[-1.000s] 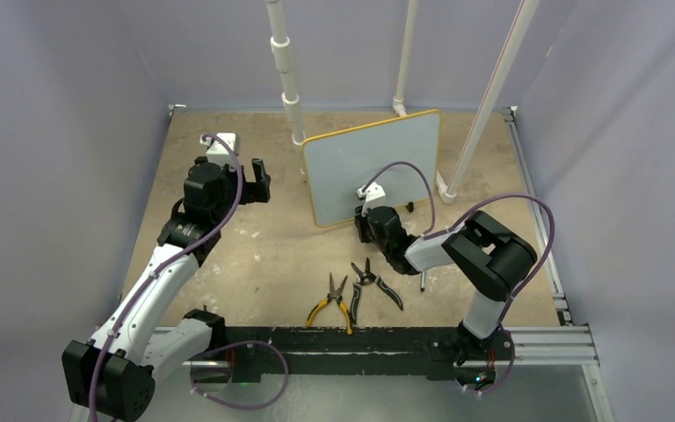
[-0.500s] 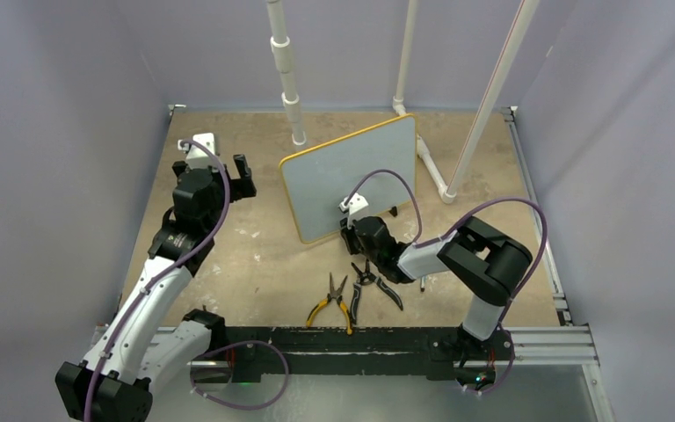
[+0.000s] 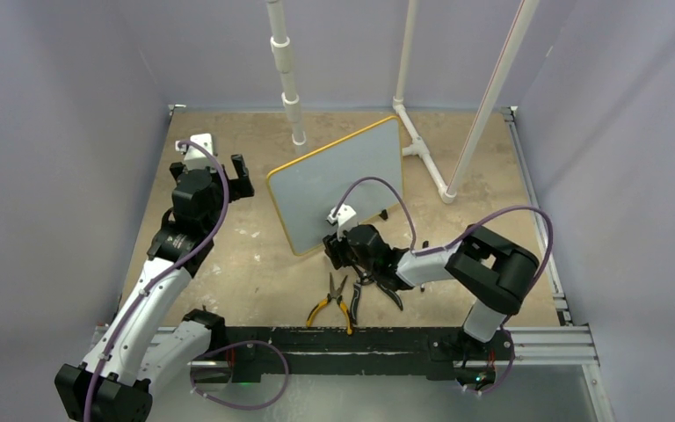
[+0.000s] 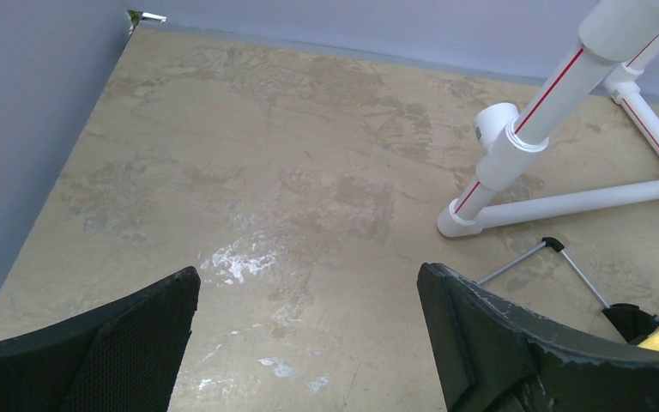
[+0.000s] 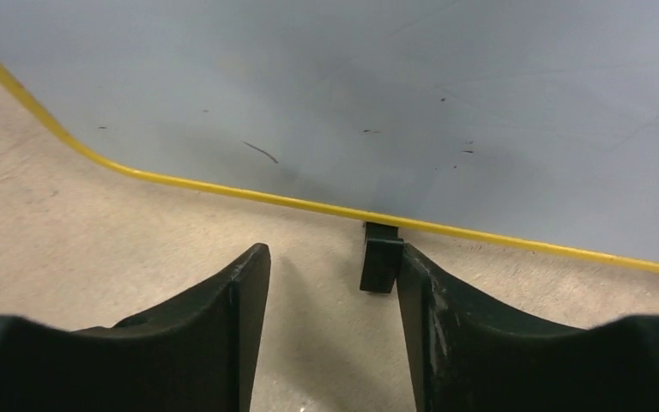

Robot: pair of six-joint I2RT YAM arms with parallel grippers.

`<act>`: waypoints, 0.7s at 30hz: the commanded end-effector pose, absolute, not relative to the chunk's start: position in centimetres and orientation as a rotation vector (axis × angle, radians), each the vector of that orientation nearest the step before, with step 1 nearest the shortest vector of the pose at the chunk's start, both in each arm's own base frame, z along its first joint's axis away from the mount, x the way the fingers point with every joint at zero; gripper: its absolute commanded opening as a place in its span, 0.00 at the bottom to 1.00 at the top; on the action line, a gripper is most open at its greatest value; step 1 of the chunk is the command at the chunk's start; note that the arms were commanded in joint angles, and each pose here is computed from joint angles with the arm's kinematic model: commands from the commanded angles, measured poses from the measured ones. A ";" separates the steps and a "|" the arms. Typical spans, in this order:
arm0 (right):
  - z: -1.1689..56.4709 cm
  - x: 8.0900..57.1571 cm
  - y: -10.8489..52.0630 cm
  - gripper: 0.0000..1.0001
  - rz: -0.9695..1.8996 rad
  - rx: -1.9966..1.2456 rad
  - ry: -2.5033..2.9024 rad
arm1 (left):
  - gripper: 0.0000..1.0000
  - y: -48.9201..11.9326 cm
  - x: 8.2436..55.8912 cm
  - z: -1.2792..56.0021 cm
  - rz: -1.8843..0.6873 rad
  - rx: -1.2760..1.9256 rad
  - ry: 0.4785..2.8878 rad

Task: Write a sentence on the whiteboard
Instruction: Move the whiteboard stand to the center of the board.

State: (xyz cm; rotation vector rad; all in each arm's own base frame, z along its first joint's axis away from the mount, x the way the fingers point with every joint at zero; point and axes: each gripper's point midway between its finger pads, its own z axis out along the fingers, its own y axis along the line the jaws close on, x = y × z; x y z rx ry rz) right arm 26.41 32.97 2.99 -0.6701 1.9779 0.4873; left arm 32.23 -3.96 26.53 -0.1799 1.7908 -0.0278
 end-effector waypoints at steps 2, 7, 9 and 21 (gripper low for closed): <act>6.6 25.2 33.9 0.62 0.591 -0.656 1.952 | 0.98 -3.2 32.2 27.1 -0.016 -0.231 1.758; 8.5 23.9 31.7 0.69 0.598 -0.563 2.008 | 0.98 -2.8 32.0 27.4 -0.002 -0.246 1.745; 9.2 23.4 30.6 0.72 0.603 -0.457 2.068 | 0.98 -2.7 31.9 27.4 0.003 -0.249 1.741; 8.7 23.7 21.0 0.72 0.472 0.184 2.388 | 0.98 -2.4 31.8 27.4 0.015 -0.252 1.738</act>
